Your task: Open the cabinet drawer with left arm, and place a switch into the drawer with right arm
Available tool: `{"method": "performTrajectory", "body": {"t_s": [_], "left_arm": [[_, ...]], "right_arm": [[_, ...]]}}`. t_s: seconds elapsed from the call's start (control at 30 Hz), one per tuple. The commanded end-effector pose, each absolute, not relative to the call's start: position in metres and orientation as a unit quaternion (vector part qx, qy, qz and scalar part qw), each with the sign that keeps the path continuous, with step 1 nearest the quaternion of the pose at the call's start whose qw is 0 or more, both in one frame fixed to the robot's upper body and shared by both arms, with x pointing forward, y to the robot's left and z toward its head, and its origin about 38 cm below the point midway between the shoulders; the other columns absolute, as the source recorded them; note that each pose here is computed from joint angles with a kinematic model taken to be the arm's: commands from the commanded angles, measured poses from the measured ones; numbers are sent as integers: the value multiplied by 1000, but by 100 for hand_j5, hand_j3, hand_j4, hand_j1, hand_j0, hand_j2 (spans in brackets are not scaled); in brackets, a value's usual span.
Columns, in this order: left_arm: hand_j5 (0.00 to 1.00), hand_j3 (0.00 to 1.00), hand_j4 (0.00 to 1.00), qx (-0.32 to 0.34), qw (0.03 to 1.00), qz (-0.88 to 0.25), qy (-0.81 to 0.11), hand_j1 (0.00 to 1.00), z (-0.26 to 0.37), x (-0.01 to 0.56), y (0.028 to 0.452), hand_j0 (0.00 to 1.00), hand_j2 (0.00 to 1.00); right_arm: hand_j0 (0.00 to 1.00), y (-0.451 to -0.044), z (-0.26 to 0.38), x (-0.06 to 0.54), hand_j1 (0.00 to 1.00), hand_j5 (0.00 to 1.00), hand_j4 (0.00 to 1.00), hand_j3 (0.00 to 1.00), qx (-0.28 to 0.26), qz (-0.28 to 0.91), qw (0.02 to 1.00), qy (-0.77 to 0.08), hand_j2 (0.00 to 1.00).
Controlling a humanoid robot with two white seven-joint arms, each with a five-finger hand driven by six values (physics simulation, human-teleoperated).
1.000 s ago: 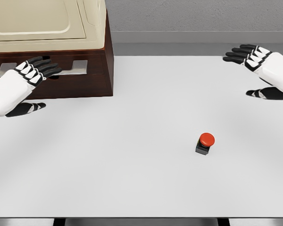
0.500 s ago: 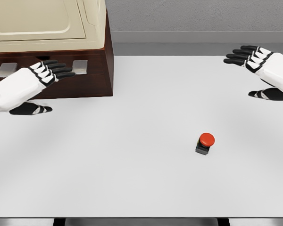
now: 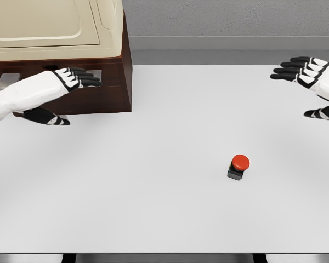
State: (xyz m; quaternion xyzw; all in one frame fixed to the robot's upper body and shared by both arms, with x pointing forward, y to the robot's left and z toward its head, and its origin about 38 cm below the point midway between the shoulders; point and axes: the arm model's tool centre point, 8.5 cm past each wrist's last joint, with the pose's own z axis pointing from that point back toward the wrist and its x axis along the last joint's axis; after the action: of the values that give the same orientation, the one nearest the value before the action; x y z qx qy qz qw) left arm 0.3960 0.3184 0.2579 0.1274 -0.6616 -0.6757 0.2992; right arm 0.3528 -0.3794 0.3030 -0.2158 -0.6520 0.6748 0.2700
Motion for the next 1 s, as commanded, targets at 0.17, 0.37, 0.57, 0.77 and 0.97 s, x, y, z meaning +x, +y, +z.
{"method": "performTrajectory", "body": {"t_s": [0.17,0.37,0.57,0.77,0.97], "left_arm": [[100,100,100,119,340,-664,-655,100,240,407,333,100,100],[100,100,100,122,360,-653,-655,100,236,415,344,100,100],[100,100,100,110,371,-644,-660,100,225,420,339,100,100],[100,100,100,111,380,-639,-659,100,222,423,343,100,100],[100,100,100,111,387,-636,-658,100,220,424,347,100,100]], "right_arm": [[100,-376,300,348,100,100,100,100,-180,707,288,-620,100],[100,-369,289,350,100,100,100,100,-170,699,289,-632,100],[100,-361,278,350,100,100,100,100,-154,694,293,-639,100],[100,-358,266,347,100,100,100,100,-138,699,302,-634,100],[100,-356,260,346,100,100,100,100,-130,701,304,-632,100]]}}
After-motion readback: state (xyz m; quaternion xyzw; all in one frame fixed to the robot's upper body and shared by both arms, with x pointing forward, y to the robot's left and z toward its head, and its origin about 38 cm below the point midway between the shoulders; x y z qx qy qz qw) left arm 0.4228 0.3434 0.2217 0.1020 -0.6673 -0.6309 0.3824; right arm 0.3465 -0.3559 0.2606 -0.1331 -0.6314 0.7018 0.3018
